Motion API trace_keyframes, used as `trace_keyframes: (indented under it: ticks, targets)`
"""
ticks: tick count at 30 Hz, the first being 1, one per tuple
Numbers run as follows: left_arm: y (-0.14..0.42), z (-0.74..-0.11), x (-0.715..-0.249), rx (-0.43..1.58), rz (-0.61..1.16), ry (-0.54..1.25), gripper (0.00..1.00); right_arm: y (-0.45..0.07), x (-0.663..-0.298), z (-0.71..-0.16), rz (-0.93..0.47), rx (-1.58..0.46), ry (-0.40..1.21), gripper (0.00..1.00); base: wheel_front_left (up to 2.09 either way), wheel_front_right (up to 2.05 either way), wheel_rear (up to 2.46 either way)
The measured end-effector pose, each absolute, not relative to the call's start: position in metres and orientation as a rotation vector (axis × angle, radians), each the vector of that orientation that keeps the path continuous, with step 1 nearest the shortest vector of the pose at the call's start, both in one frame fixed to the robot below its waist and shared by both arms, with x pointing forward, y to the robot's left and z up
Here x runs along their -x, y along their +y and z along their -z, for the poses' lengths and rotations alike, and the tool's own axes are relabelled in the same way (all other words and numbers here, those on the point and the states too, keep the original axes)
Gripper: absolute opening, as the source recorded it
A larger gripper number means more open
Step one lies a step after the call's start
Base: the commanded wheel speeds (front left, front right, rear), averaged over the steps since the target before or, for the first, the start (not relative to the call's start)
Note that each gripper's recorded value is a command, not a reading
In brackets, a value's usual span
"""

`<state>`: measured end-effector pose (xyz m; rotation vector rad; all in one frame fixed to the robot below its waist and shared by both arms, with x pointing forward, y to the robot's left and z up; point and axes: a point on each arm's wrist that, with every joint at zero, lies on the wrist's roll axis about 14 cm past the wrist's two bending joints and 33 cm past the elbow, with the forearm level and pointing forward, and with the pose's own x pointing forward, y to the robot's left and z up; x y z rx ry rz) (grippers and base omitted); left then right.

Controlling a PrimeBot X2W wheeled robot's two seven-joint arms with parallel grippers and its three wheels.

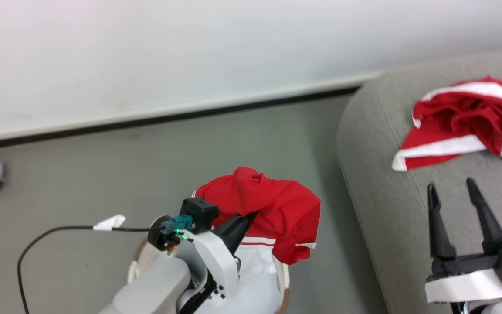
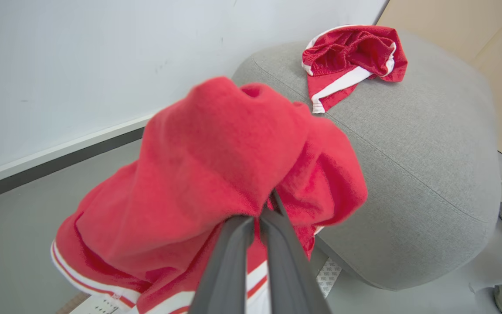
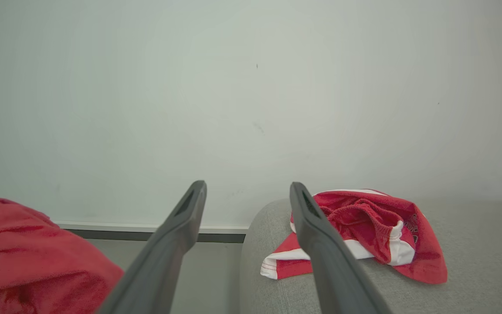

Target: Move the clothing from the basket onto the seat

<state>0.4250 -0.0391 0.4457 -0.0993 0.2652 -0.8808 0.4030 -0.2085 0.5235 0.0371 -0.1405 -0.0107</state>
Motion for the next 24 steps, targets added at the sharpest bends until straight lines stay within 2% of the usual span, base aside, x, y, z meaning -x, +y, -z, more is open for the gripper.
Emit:
trace_keyframes:
  ticks: [14, 24]
  targets:
    - [0.006, -0.568, -0.414, 0.046, 0.704, -0.116, 0.00, -0.144, -0.380, -0.546, -0.173, -0.105, -0.197, 1.00, 0.00, 0.00, 0.00]
    - [0.026, -0.604, -0.409, 0.048, 0.651, -0.229, 0.00, -0.113, -0.375, -0.545, -0.265, -0.126, -0.187, 1.00, 0.00, 0.00, 0.00]
